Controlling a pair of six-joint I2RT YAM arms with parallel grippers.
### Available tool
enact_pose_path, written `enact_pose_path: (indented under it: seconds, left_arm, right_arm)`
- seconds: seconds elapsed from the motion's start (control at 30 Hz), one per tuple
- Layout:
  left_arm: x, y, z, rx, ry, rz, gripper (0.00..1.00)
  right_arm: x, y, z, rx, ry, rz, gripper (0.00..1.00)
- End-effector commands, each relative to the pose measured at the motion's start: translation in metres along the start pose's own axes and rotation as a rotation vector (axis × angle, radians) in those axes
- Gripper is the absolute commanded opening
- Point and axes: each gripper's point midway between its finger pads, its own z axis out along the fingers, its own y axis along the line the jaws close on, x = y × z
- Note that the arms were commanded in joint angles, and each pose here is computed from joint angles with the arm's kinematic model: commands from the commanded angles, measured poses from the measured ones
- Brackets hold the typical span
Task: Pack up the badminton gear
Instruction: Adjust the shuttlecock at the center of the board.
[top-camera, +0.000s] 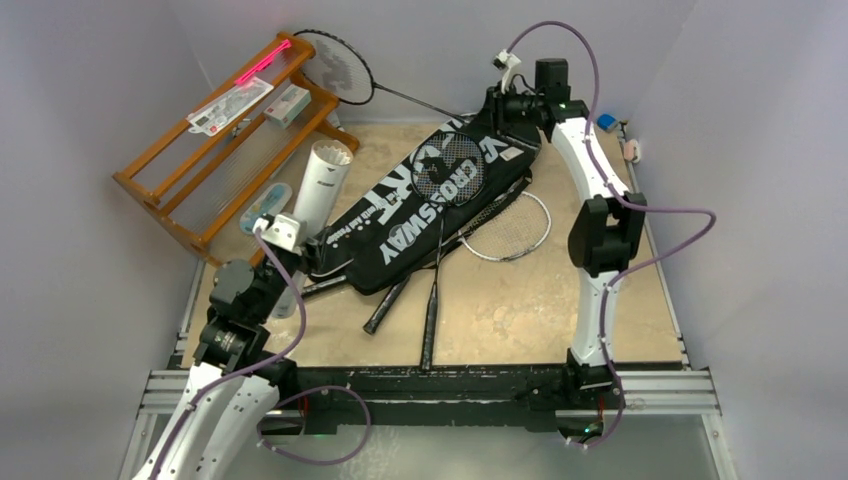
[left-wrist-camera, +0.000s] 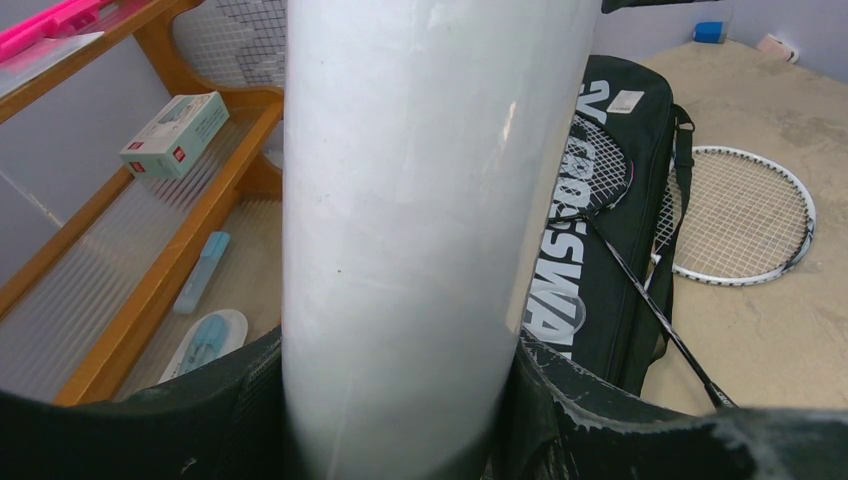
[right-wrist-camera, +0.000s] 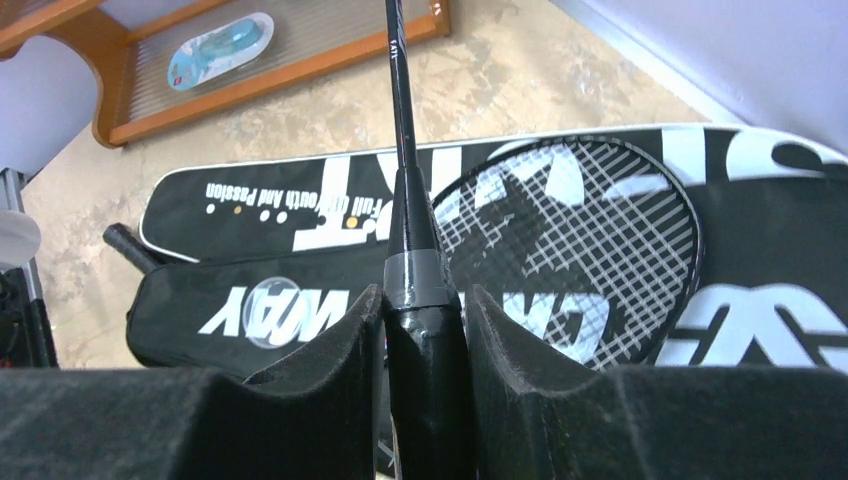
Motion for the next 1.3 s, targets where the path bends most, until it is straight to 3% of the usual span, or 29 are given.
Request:
enact_pose_path:
  seconds: [0.0,0.13,0.6,0.9,1.27]
  left_arm:
    - [-0.013,0.003,0.003,-0.008,-0.053,-0.003,0.39]
    - [-0.011,0.002,0.004,-0.007,-0.045,-0.002,0.39]
    - [-0.009,0.002,0.006,-0.003,-0.037,-0.001,0.39]
    - [-0.009,0.001,0.006,0.001,-0.034,-0.002,0.39]
    - [-0.011,0.000,0.005,0.005,-0.043,-0.006,0.39]
  right_arm:
    - [-0.052,-0.001,0.006,-0.063,-0.143,-0.160,0.00]
    - [-0.041,-0.001,0.030,-0.141,-0.136,-0.179,0.00]
    - [0.037,-0.037,0.091,-0.155,-0.024,-0.055,0.00]
    - [0.076,-0.018,0.101,-0.126,0.112,0.004,0.00]
    - [0.109,-0.018,0.074,-0.059,0.211,0.101,0.00]
